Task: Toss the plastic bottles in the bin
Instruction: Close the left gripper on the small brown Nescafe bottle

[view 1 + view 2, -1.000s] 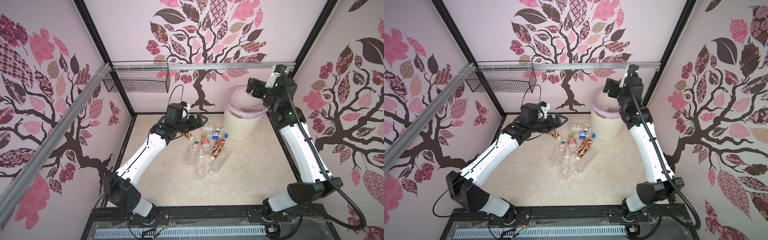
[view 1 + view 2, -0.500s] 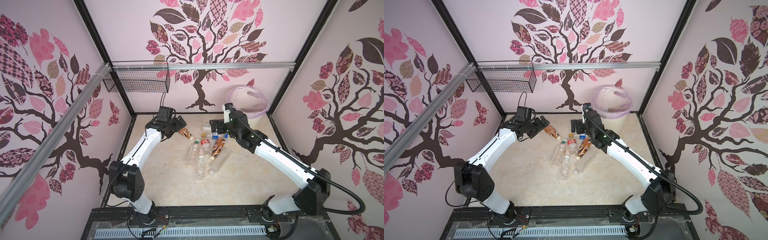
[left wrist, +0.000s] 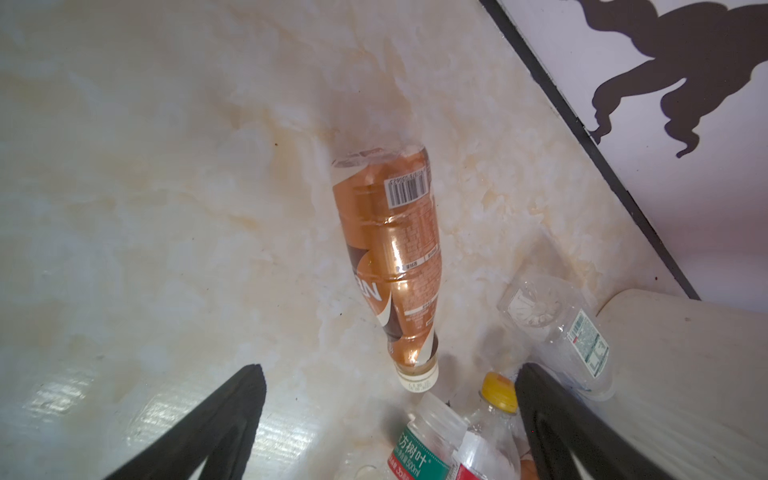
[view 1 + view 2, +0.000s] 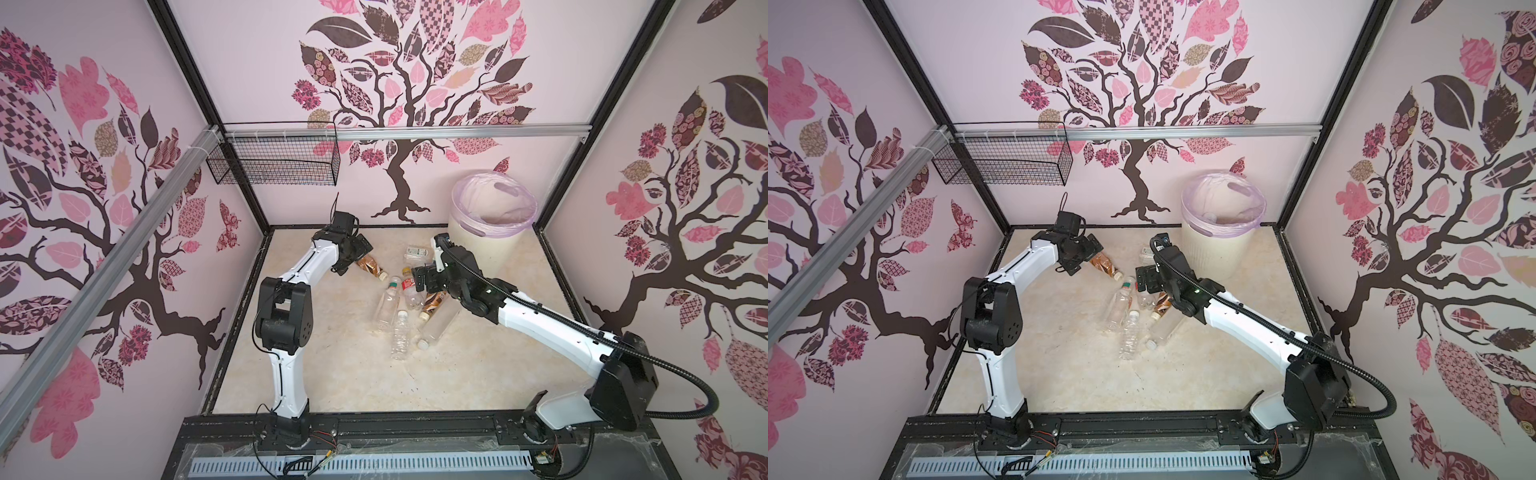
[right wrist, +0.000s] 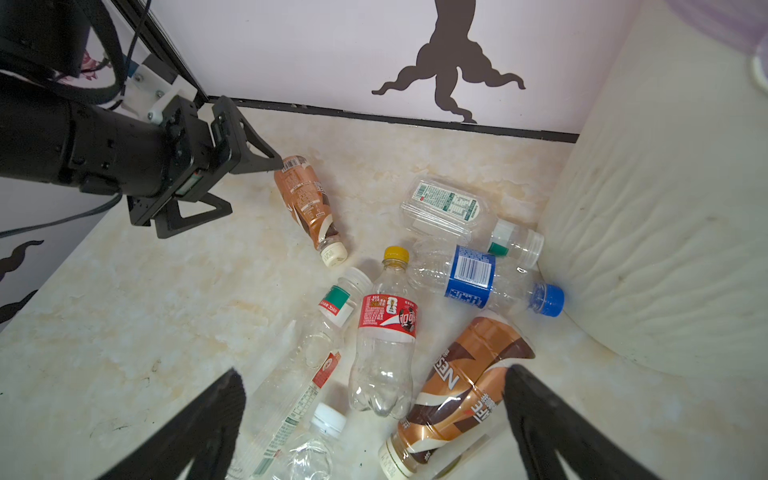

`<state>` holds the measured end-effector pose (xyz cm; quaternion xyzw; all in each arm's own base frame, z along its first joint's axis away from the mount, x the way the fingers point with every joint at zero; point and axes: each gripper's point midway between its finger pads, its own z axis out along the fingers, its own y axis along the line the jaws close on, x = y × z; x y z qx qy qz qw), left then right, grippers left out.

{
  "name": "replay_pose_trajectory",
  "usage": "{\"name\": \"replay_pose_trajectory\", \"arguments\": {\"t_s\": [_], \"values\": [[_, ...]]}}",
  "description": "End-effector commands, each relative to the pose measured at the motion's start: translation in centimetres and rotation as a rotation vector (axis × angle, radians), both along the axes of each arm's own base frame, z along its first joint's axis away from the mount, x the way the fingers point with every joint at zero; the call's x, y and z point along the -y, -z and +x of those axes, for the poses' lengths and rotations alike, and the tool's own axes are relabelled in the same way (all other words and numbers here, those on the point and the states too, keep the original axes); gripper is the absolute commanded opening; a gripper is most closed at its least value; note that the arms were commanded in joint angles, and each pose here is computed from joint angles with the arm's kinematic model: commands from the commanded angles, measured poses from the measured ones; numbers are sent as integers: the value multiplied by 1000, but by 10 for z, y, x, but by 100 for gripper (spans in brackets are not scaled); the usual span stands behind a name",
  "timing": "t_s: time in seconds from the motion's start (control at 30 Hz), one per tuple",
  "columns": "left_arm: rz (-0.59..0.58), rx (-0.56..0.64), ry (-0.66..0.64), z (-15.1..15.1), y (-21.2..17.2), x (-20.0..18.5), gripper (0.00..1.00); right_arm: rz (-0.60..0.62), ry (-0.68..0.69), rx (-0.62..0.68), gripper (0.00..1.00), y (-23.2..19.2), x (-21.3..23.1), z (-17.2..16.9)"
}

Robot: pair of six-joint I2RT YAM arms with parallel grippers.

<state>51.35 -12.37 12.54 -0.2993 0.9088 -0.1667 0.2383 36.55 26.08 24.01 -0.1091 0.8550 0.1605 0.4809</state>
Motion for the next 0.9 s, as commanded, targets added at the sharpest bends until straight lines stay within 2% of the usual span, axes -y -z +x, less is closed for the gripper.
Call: {"name": "replay_pose_trajectory", "arguments": {"t_s": [0.0,0.37,0.57,0.63,0.87], "values": [[3,29,-40,19,-1,-2,98,46,-2,46,99,-19,1,-3],[-57,0,-72,48,32,5,98,34,-11,37,100,-8,-1,-2],[-61,-17,-110,54,47,-1,98,29,-10,29,100,-2,-2,-2],[-86,-25,-103,57,53,-1,97,26,-9,29,100,0,-1,-2],[-38,-42,-122,56,67,-11,89,23,-5,30,100,3,2,-4]]}}
